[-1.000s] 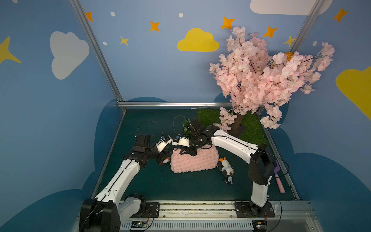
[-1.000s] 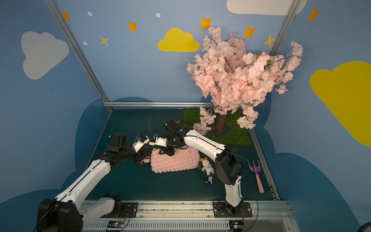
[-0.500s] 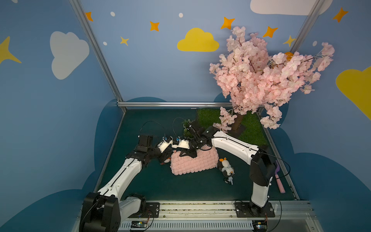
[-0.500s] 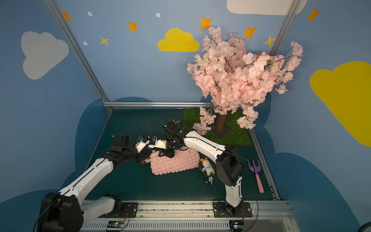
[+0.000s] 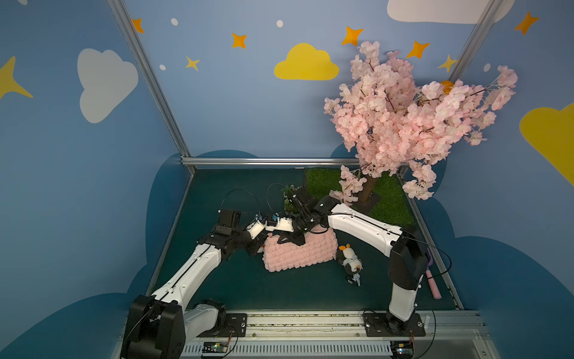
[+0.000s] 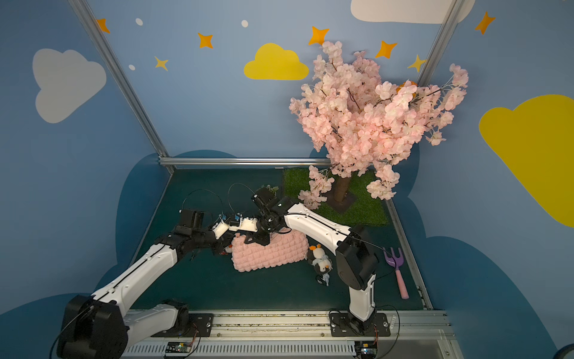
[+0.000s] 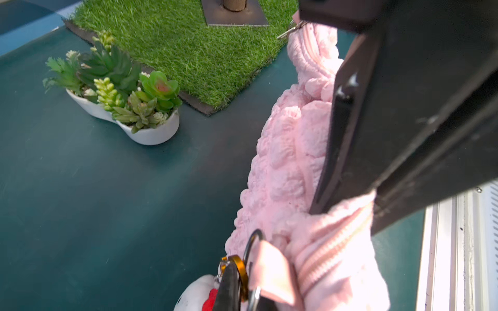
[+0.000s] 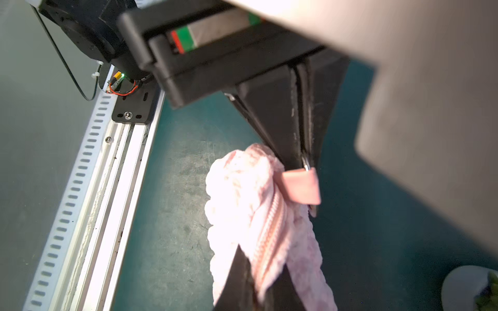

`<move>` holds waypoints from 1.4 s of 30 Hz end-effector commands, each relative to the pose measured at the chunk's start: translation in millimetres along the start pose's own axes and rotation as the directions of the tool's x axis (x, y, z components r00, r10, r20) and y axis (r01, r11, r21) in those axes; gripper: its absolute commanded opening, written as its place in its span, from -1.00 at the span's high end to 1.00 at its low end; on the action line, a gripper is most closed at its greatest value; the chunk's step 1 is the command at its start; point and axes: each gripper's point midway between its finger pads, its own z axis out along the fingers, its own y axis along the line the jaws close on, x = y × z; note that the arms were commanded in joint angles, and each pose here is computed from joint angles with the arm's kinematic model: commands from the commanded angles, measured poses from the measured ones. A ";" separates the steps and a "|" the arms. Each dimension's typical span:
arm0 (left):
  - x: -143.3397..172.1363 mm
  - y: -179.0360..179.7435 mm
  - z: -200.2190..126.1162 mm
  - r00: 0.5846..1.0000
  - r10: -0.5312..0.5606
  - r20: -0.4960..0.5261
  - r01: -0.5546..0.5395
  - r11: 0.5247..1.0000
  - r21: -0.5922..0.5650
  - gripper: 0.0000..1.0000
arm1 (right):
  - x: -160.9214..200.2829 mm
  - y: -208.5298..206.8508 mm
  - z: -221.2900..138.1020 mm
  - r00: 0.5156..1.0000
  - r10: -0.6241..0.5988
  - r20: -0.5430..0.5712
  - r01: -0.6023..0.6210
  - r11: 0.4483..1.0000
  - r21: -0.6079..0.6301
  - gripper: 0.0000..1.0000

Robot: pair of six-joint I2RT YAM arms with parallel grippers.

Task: Remove the decoration from the bag
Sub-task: Adjust the bag at the center of the board.

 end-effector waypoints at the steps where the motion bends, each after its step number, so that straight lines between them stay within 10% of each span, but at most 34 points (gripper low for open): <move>1: -15.3 -17.3 -11.5 0.990 0.136 0.022 -0.137 0.990 0.034 0.96 | -8.0 -19.2 -11.0 0.999 0.027 0.022 -0.029 0.994 0.109 1.00; 8: -22.6 -14.8 -31.4 0.984 0.178 -0.009 -0.178 0.984 -0.019 0.96 | 6.2 -37.1 -15.7 0.997 0.067 -0.026 -0.060 0.977 0.204 1.00; 19: -29.7 6.0 -47.8 0.953 0.301 -0.035 -0.301 0.926 -0.227 0.96 | -6.3 -31.7 -20.3 0.998 0.061 0.026 -0.064 0.982 0.178 0.14; 30: -50.0 15.3 -47.7 0.880 0.475 0.023 -0.435 0.824 -0.365 0.96 | -31.6 -19.3 -49.3 0.982 0.099 0.161 -0.124 0.980 0.153 0.10; 42: -48.2 -5.0 -38.3 0.939 0.335 0.072 -0.318 0.930 -0.186 0.96 | -56.6 -29.1 -51.5 0.978 -0.082 0.194 0.023 0.957 0.290 0.15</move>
